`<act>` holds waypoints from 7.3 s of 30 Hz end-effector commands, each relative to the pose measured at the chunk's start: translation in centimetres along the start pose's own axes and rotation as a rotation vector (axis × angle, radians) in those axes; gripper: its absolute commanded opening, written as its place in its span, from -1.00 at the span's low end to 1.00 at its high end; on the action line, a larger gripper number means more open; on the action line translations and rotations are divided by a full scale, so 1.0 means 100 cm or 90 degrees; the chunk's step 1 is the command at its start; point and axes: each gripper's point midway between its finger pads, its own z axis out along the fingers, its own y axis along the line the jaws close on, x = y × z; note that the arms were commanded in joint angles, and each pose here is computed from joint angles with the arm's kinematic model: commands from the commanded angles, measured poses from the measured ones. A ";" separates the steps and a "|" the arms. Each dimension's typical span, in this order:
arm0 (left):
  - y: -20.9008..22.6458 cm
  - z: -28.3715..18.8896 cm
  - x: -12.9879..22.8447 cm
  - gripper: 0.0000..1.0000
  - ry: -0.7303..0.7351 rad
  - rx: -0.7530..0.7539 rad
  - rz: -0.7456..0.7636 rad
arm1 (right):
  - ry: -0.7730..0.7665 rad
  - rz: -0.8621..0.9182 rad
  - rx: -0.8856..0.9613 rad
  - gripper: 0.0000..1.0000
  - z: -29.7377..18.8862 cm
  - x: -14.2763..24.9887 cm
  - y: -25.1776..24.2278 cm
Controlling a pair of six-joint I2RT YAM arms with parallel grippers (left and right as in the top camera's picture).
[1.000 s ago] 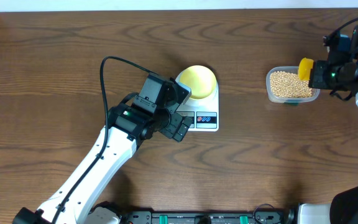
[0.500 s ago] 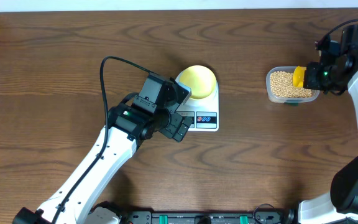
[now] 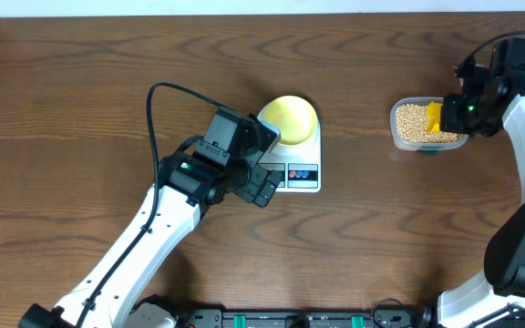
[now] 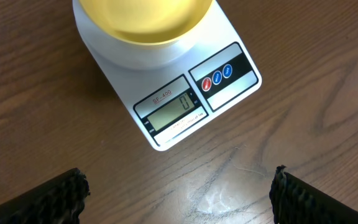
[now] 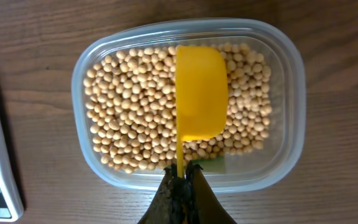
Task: Scoop item into bowl and weigh 50g on scale
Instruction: 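Lower the yellow scoop with the right gripper into the soybean tub, then drag the scoop through the soybeans and lift it with the right gripper, then carry the filled yellow scoop with the right gripper over the yellow bowl, then tilt the scoop with the right gripper to pour soybeans into the bowl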
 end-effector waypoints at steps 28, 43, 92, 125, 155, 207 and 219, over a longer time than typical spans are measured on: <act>0.002 0.003 0.005 0.91 0.010 -0.006 -0.005 | -0.012 0.068 -0.250 -0.98 -0.010 0.000 0.020; 0.002 0.003 0.005 0.91 0.010 -0.005 -0.005 | -0.016 0.127 -0.295 -0.97 -0.007 0.011 0.003; 0.002 0.003 0.005 0.91 0.010 -0.006 -0.005 | -0.138 0.275 -0.689 -0.98 -0.083 0.003 0.012; 0.002 0.003 0.005 0.91 0.010 -0.006 -0.005 | 0.059 0.036 -0.675 -0.98 -0.034 0.015 0.199; 0.002 0.003 0.005 0.91 0.010 -0.006 -0.005 | -0.166 -0.224 -0.334 -0.98 -0.042 0.000 0.246; 0.002 0.003 0.005 0.91 0.010 -0.006 -0.005 | -0.199 -0.407 -0.272 -0.98 -0.035 0.011 0.259; 0.002 0.003 0.005 0.91 0.010 -0.006 -0.005 | -0.211 -0.487 -0.266 -0.98 -0.035 0.018 0.272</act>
